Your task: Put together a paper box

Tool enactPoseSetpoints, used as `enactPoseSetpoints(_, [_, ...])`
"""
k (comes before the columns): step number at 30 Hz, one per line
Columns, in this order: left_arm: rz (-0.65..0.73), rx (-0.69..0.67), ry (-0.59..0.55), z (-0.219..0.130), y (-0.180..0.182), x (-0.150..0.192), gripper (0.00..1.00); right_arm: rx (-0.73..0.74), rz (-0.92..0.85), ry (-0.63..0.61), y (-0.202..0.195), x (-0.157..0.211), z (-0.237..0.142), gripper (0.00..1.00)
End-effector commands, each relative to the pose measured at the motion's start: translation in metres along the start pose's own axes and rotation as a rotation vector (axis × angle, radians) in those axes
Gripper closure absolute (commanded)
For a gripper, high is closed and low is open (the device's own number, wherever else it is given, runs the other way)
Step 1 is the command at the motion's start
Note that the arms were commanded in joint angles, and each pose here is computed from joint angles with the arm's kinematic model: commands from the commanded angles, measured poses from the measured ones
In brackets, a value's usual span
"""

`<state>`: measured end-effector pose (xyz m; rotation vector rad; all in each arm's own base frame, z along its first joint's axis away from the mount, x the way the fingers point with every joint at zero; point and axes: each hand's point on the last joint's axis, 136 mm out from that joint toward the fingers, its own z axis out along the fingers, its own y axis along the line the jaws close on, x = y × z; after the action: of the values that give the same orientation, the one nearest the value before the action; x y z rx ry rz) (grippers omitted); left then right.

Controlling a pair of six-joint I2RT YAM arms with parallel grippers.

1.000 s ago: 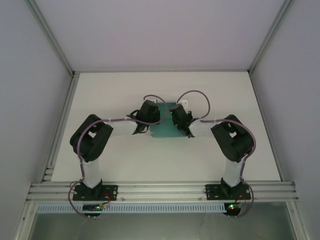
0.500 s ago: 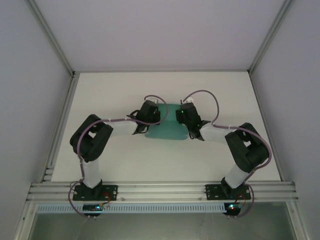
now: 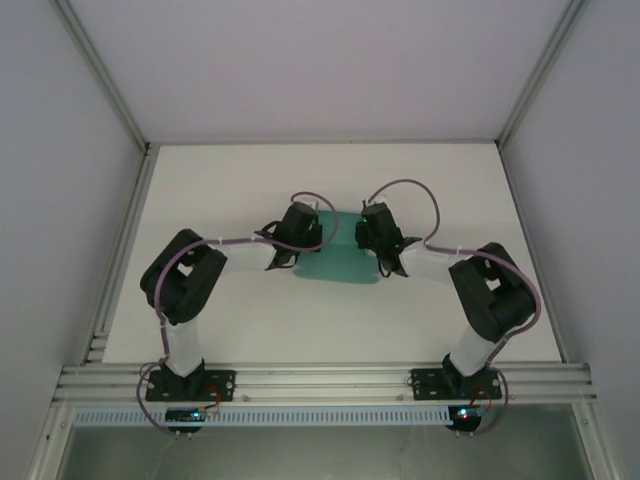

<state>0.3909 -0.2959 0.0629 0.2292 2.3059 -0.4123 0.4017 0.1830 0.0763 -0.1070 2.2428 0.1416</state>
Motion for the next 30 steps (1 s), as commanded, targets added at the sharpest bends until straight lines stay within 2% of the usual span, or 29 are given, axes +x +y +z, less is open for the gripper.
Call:
enactPoseSetpoints(1, [-0.02,0.005,-0.063,-0.011,-0.001,-0.023,1.0,0.129,0.018,0.098,-0.027,0.022,0.012,0.78])
enactPoseSetpoints(3, [-0.025,-0.011,-0.072,-0.013,0.001,-0.025,1.0,0.203,0.028,0.136,-0.037,0.028,0.013,0.86])
enactPoseSetpoints(5, [-0.032,-0.026,-0.084,-0.017,0.003,-0.028,1.0,0.35,0.046,0.157,-0.059,0.032,0.01,0.95])
enactPoseSetpoints(11, [-0.038,-0.082,-0.113,-0.03,0.012,-0.038,1.0,0.805,0.043,0.144,-0.115,0.028,-0.029,1.0])
enactPoseSetpoints(15, [-0.041,-0.088,-0.117,-0.034,0.011,-0.042,1.0,0.942,0.061,0.146,-0.13,0.033,-0.036,1.0])
enactPoseSetpoints(17, [-0.042,-0.083,-0.115,-0.034,0.009,-0.041,1.0,0.953,0.07,0.154,-0.131,0.038,-0.032,1.0])
enactPoseSetpoints(18, [-0.041,-0.075,-0.114,-0.034,0.007,-0.042,1.0,0.932,0.064,0.144,-0.127,0.035,-0.026,1.0])
enactPoseSetpoints(20, [-0.046,-0.06,-0.108,-0.032,0.005,-0.041,1.0,0.763,0.067,0.102,-0.104,0.032,0.004,1.0])
enactPoseSetpoints(21, [-0.044,-0.052,-0.104,-0.031,0.003,-0.04,1.0,0.636,0.095,0.098,-0.091,0.037,0.02,1.0])
enactPoseSetpoints(24, [-0.042,-0.035,-0.09,-0.027,0.0,-0.037,1.0,0.245,0.263,0.049,-0.059,0.035,0.051,0.89])
enactPoseSetpoints(26, [-0.041,-0.034,-0.084,-0.024,0.0,-0.035,1.0,0.133,0.25,-0.022,-0.05,0.021,0.054,0.84])
enactPoseSetpoints(28, [-0.04,-0.036,-0.08,-0.022,0.001,-0.033,1.0,0.068,0.191,-0.05,-0.037,0.011,0.049,0.68])
enactPoseSetpoints(30, [-0.035,-0.043,-0.078,-0.02,0.001,-0.032,1.0,-0.02,0.108,-0.073,-0.016,0.003,0.038,0.61])
